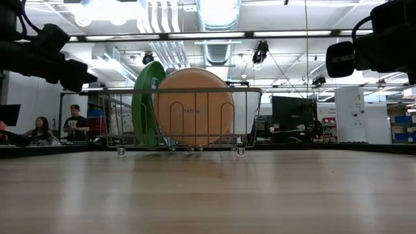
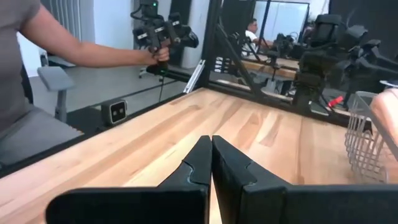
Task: Sort dishes
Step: Return to Home Position
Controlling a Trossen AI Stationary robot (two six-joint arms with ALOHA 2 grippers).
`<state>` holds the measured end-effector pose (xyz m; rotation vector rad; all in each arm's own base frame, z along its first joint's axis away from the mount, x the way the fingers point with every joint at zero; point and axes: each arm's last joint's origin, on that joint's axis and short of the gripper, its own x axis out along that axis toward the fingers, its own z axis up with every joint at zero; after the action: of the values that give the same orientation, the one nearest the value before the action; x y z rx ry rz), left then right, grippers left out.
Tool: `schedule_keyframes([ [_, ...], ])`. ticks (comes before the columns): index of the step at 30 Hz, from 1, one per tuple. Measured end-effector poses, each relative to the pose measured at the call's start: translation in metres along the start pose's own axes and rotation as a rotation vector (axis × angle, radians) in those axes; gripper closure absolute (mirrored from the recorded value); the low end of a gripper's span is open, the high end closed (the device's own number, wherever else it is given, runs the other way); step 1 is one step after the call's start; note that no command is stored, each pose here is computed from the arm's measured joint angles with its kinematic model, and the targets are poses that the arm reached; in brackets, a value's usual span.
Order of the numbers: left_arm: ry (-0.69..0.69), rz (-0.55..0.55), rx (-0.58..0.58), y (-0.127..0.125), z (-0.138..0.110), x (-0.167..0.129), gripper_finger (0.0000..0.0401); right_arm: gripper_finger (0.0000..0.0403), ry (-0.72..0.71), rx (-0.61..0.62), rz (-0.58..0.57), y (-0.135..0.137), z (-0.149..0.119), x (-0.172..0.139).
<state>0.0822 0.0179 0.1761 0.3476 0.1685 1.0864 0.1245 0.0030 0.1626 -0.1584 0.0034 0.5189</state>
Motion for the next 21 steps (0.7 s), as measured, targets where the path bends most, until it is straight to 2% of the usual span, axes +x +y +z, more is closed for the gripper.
schedule_keyframes([
  [5,0.062,0.167,0.005,0.010,-0.003,0.010,0.0248,0.0403,0.035,0.090,0.005,0.001,-0.004,0.000],
  [10,0.111,0.385,0.027,0.030,-0.007,0.025,0.0248,0.0403,0.035,0.095,0.004,0.001,-0.004,0.000],
  [15,0.025,0.437,-0.048,0.053,-0.010,0.038,0.0248,0.0403,0.035,0.014,0.005,0.001,-0.004,0.000],
  [18,-0.027,0.429,-0.211,0.064,-0.015,0.043,0.0248,0.0403,0.035,-0.015,0.005,0.001,-0.004,0.000],
  [21,-0.072,0.433,-0.470,0.074,-0.020,0.046,0.0248,0.0403,0.035,-0.004,0.005,0.001,-0.004,0.000],
])
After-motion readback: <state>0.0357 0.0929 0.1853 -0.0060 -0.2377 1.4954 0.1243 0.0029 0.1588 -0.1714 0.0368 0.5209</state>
